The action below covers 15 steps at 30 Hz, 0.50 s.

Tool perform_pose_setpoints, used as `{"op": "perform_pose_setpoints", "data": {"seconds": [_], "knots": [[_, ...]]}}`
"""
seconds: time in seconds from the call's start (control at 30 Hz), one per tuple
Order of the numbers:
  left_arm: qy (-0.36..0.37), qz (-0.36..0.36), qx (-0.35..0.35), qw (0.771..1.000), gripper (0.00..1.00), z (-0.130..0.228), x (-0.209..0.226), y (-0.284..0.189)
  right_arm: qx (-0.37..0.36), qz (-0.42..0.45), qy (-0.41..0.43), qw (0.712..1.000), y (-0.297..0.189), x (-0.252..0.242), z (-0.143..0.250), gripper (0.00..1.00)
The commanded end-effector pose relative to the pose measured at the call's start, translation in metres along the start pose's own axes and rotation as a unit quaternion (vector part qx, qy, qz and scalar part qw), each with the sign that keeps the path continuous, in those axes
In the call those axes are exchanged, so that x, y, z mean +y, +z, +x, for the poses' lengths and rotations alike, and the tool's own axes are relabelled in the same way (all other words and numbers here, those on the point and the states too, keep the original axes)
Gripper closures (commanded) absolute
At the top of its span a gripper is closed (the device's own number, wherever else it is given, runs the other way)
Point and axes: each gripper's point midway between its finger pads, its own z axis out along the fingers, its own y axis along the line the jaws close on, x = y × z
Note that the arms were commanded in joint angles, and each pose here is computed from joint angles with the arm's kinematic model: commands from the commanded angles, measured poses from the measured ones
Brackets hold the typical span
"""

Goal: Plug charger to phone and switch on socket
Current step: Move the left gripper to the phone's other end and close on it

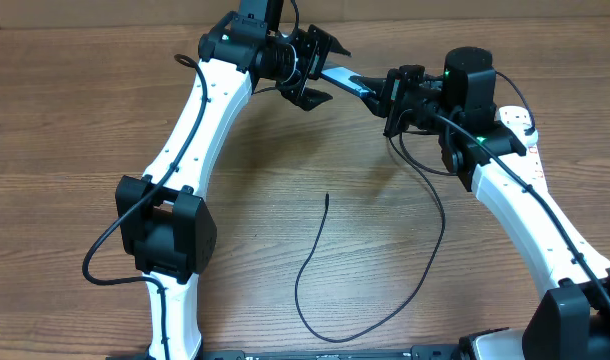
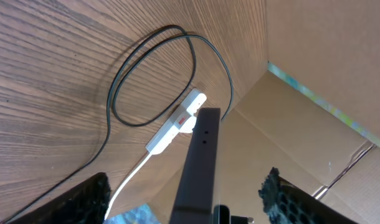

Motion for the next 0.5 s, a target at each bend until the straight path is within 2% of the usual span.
{"op": "perform_pose_setpoints", "data": {"seconds": [0.0, 0.1, 0.27, 0.37, 0.47], "knots": [[0.008, 0.017, 0.001, 1.000, 0.31, 0.0186, -0.0160, -0.0115, 0.036, -0.003, -0.013, 0.999, -0.0027, 0.0080, 0.0173, 0.96], [0.004, 0.017, 0.003, 1.000, 0.46, 0.0204, -0.0160, -0.0109, 0.040, -0.001, -0.013, 0.999, -0.0028, 0.0074, 0.0186, 0.96], [0.004, 0.017, 0.003, 1.000, 0.60, 0.0205, -0.0160, -0.0106, 0.043, 0.000, -0.013, 0.999, -0.0028, 0.0069, 0.0197, 0.96], [0.004, 0.017, 0.003, 1.000, 0.76, 0.0205, -0.0159, -0.0106, 0.043, 0.000, -0.013, 0.999, -0.0029, 0.0069, 0.0198, 0.96], [0.004, 0.017, 0.003, 1.000, 0.86, 0.0204, -0.0159, -0.0106, 0.045, 0.001, -0.013, 0.999, -0.0029, 0.0066, 0.0204, 0.96]]}}
